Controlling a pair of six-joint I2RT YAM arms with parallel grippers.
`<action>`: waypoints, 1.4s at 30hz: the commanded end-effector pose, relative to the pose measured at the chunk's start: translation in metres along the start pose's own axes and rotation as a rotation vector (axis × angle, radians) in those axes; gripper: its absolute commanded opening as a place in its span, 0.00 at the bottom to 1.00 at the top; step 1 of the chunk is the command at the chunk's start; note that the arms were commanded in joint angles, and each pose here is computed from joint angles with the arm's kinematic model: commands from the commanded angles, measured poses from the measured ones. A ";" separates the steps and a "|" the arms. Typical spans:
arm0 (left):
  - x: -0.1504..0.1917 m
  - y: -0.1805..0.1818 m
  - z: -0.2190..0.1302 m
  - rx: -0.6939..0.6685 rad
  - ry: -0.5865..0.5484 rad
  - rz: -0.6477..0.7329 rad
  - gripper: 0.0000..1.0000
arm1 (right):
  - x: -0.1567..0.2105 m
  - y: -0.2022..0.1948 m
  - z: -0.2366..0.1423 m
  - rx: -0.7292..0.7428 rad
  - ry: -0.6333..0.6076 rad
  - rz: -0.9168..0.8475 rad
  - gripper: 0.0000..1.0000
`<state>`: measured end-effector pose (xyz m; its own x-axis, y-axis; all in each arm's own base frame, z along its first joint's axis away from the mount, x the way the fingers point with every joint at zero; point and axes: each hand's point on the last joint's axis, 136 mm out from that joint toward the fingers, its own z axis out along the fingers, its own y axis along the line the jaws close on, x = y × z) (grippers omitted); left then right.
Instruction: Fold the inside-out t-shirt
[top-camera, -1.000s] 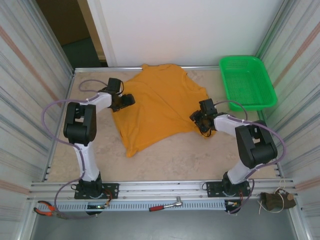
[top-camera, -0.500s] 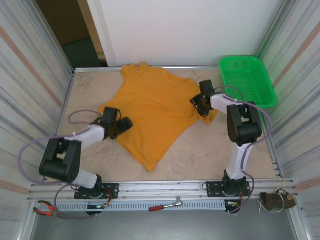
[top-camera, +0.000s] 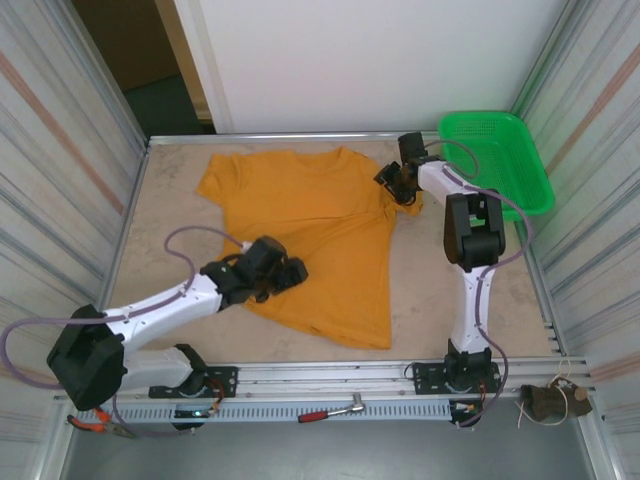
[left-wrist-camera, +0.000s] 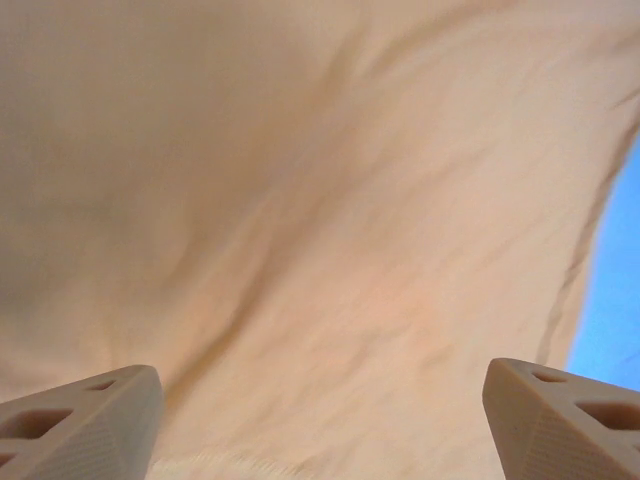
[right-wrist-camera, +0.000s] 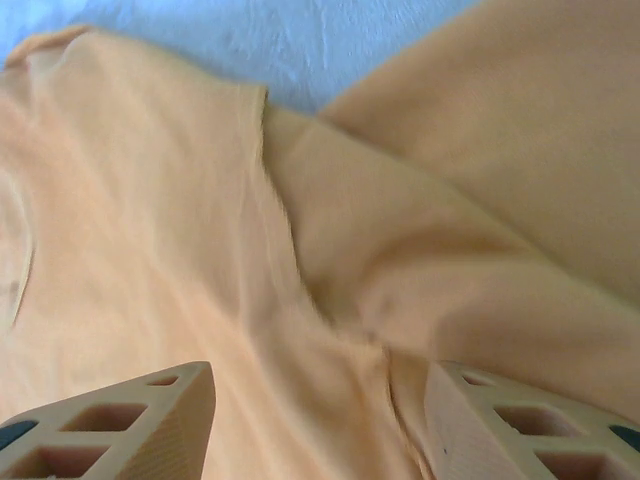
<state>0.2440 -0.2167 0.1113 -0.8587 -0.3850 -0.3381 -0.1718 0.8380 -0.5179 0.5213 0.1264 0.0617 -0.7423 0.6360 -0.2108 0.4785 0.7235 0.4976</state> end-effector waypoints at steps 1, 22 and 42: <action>-0.058 -0.001 -0.003 -0.015 -0.080 0.042 0.84 | 0.016 0.030 -0.066 -0.111 -0.040 -0.142 0.57; -0.081 0.107 0.064 -0.234 0.074 -0.074 0.83 | 0.111 -0.035 -0.003 0.007 0.096 -0.115 0.58; -0.074 0.019 0.011 -0.082 -0.019 0.236 0.85 | 0.021 -0.007 -0.079 -0.099 -0.030 -0.104 0.57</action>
<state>0.3022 -0.1709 0.0704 -0.8800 -0.3501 -0.3210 -0.2013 0.8870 -0.4155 0.4865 0.0980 0.0611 -0.7610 0.6093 -0.2227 0.4559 0.7465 0.4847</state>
